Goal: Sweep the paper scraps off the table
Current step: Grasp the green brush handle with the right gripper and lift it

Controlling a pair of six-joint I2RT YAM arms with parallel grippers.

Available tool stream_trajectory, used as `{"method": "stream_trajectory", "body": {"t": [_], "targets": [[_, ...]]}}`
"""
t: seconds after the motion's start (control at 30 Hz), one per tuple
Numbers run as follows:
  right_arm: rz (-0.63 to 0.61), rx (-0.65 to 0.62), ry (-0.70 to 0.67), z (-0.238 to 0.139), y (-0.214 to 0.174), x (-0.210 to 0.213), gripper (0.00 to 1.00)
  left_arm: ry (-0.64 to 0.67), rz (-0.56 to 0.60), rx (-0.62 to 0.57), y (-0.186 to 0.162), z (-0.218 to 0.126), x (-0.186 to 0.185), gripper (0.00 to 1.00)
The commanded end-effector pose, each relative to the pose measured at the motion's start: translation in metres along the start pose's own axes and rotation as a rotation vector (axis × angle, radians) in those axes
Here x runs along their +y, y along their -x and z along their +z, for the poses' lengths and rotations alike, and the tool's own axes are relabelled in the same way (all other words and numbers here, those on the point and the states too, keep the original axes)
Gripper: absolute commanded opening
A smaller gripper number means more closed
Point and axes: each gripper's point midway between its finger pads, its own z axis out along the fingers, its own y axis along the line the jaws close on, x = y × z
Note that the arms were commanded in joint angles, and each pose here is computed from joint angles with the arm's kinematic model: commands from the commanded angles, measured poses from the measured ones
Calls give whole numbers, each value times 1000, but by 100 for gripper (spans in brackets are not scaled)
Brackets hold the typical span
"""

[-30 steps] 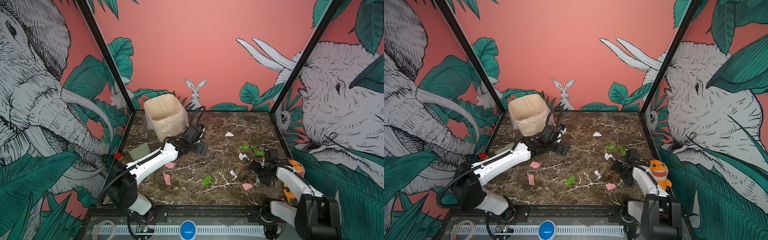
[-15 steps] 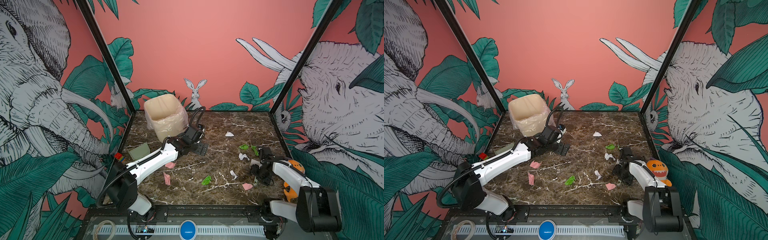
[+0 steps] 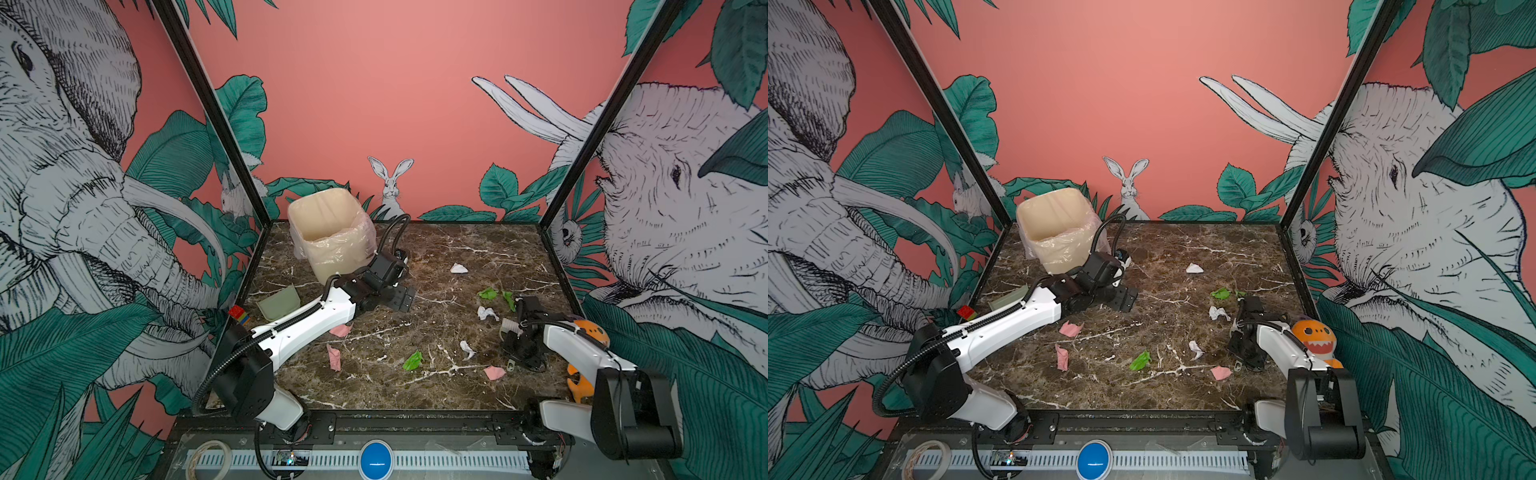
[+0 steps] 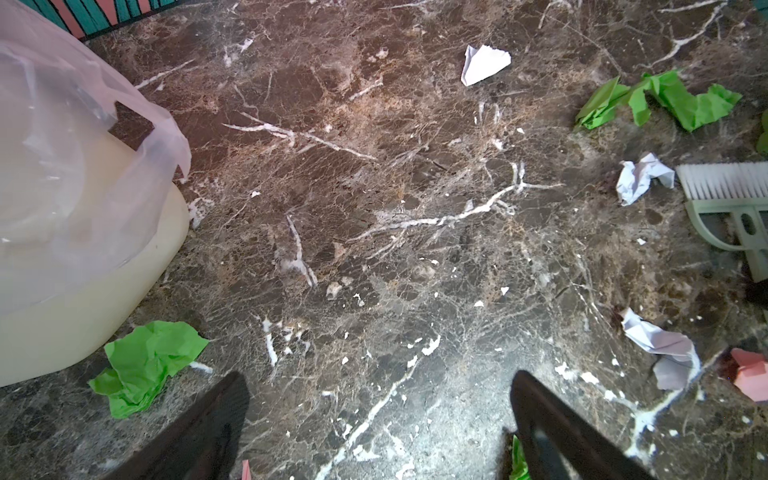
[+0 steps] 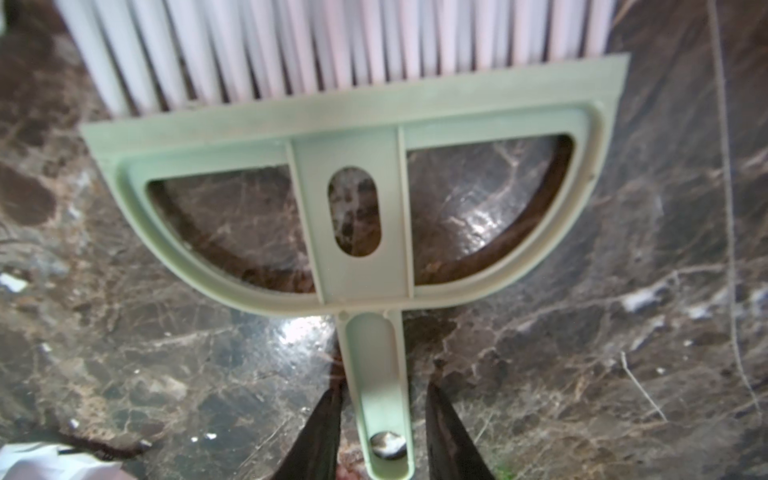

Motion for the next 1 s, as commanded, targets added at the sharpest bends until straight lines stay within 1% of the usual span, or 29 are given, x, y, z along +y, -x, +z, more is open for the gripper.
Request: {"method": "stream_trajectory", "body": {"t": [0.0, 0.1, 0.3, 0.47, 0.6, 0.7, 0.83, 0.97], "targets": [[-13, 16, -31, 8, -4, -6, 29, 4, -14, -23, 4, -10, 2, 99], [-17, 25, -41, 11, -7, -8, 21, 4, -15, -23, 4, -10, 1, 100], [-10, 23, -41, 12, -8, -9, 8, 6, -10, -19, 5, -9, 1, 99], [-4, -2, -23, 0, -6, -7, 7, 1, -9, -16, 5, -10, 1, 99], [-27, -63, 4, -25, 2, 0, 6, -26, -15, -16, 6, -9, -5, 99], [-79, -113, 2, -49, 9, 10, 6, -103, -39, -31, 11, -9, -18, 99], [-160, -186, 1, -82, 16, 27, 5, -286, -83, -89, 31, -16, -50, 100], [-243, -279, 28, -119, 23, 53, 5, -443, -185, -112, 45, -17, -72, 99]]}}
